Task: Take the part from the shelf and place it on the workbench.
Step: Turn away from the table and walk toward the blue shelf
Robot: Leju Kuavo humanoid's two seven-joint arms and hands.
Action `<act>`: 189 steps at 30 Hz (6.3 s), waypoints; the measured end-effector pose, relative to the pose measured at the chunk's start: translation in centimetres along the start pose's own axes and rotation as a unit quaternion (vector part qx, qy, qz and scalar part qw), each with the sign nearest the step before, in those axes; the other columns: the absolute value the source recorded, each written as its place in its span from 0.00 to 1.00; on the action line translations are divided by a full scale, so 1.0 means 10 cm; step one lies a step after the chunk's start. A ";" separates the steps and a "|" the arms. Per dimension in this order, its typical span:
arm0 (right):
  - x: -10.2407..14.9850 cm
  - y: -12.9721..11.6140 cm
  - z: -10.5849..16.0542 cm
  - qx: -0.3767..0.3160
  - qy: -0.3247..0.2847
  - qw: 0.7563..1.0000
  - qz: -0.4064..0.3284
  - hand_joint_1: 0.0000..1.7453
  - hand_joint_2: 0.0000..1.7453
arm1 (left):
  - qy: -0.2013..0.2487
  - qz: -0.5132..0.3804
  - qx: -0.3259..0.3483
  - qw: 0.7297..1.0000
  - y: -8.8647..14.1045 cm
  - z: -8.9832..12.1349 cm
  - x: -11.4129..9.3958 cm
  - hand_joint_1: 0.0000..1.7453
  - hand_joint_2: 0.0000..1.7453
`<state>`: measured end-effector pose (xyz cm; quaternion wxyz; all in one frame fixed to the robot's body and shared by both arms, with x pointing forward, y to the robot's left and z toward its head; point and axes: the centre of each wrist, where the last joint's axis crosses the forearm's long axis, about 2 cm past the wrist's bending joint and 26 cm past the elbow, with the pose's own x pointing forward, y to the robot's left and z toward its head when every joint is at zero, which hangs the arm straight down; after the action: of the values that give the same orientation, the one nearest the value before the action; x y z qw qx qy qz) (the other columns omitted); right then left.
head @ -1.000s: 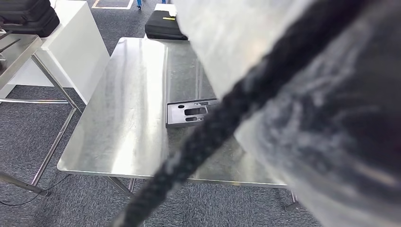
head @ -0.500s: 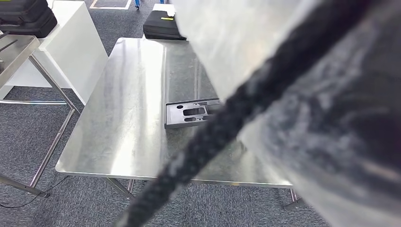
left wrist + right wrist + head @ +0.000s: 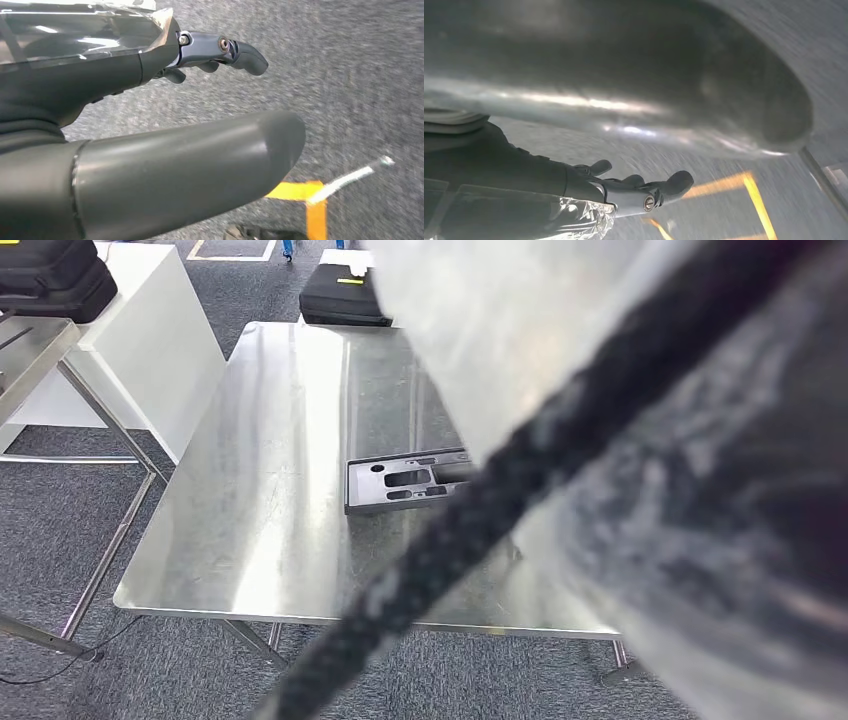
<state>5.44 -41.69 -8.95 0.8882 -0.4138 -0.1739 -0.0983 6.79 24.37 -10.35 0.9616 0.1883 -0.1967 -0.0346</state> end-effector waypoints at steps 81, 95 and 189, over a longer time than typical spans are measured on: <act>-0.09 1.10 1.09 0.186 -0.065 0.953 0.232 0.00 0.00 | 0.027 -0.032 0.008 0.999 -0.02 -0.01 0.08 0.00 0.00; -0.07 1.12 1.10 0.184 -0.071 0.952 0.236 0.00 0.00 | 0.028 -0.030 0.013 0.999 -0.01 0.00 0.05 0.00 0.00; -0.12 1.16 1.20 0.164 -0.046 0.964 0.203 0.00 0.00 | 0.003 -0.081 0.016 0.997 -0.06 0.08 -0.14 0.00 0.00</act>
<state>5.35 -25.03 -10.40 0.9362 -0.2933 -0.1407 0.1329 5.23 23.69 -10.43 0.9531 0.2192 -0.1782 -0.1089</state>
